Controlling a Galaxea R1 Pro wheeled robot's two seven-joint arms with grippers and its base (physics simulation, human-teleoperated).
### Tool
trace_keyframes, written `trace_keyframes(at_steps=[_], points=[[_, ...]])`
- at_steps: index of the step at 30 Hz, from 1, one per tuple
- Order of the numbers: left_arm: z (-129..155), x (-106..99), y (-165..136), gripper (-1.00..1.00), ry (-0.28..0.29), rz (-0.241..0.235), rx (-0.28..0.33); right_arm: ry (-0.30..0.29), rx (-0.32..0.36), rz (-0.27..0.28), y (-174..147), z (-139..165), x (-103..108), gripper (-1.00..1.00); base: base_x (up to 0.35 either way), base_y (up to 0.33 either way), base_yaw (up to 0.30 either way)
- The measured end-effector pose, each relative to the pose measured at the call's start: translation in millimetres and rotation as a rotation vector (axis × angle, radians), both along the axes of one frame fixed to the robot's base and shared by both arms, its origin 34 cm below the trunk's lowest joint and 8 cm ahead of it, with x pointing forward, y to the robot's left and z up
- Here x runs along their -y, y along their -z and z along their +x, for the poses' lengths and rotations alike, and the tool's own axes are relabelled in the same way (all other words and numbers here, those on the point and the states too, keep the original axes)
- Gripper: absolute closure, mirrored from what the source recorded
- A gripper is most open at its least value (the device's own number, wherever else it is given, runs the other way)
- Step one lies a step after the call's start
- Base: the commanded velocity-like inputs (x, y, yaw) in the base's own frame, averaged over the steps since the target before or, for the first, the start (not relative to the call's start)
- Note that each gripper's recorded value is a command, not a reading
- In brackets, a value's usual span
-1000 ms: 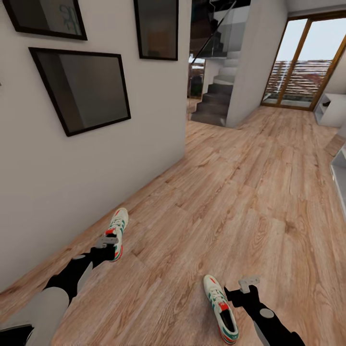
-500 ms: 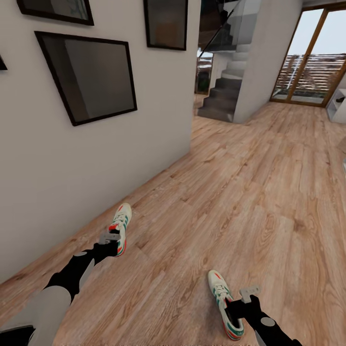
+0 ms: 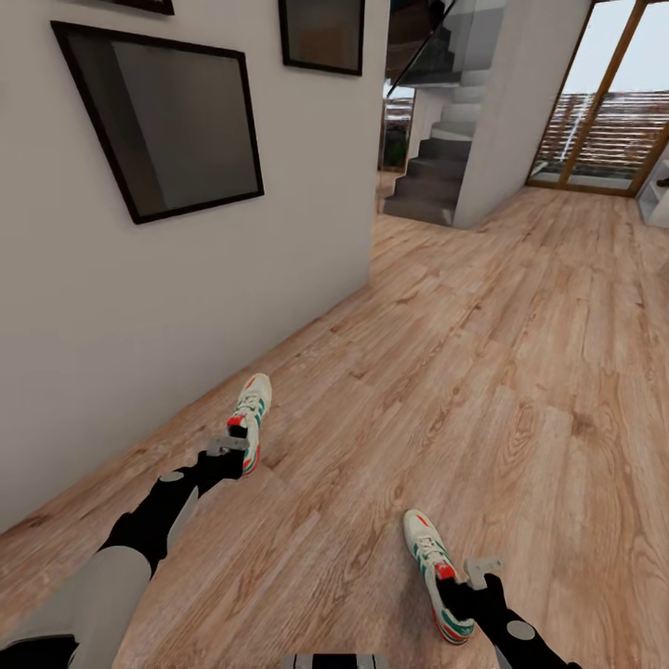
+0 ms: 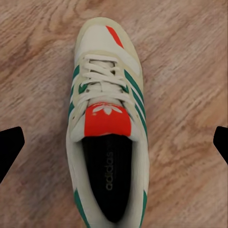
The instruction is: Pick up the two gym shoes and the two sandals from the corridor floor and place them onto the hallstand (shoe rack) in the corridor, making sure they are on the rack and not on the floor. Arrange them so the two gym shoes are next to each other and the two sandals are next to each other.
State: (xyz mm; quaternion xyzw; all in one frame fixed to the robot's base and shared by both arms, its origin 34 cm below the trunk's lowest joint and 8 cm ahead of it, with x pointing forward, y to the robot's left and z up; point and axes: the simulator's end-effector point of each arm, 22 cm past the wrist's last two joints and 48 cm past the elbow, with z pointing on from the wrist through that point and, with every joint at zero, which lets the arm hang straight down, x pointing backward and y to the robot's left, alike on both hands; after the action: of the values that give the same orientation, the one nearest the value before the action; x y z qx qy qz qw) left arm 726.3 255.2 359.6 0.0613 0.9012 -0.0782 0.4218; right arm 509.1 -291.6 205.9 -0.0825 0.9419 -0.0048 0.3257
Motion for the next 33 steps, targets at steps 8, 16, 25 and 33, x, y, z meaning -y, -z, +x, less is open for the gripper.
trace_keyframes(at_steps=[8, 16, 25, 33], points=[[19.1, 1.6, -21.9, 1.0, 0.001, -0.005, 0.018, -0.001, -0.023, 0.001, 22.1, -11.6, -0.2, -1.0, 0.0, 0.0, 0.0], [21.8, 17.7, -13.8, 1.0, 0.038, -0.038, 0.001, -0.001, -0.067, 0.001, 41.3, -26.5, -0.2, -1.0, 0.0, 0.0, 0.0], [15.1, 20.7, 17.2, 1.0, 0.043, -0.044, -0.045, -0.001, -0.116, 0.001, 61.5, -44.2, -0.2, -1.0, 0.0, 0.0, 0.0], [7.3, 20.5, 45.3, 1.0, 0.042, -0.046, -0.087, 0.0, -0.156, 0.0, 77.3, -59.1, 0.1, -1.0, 0.0, 0.0, 0.0]])
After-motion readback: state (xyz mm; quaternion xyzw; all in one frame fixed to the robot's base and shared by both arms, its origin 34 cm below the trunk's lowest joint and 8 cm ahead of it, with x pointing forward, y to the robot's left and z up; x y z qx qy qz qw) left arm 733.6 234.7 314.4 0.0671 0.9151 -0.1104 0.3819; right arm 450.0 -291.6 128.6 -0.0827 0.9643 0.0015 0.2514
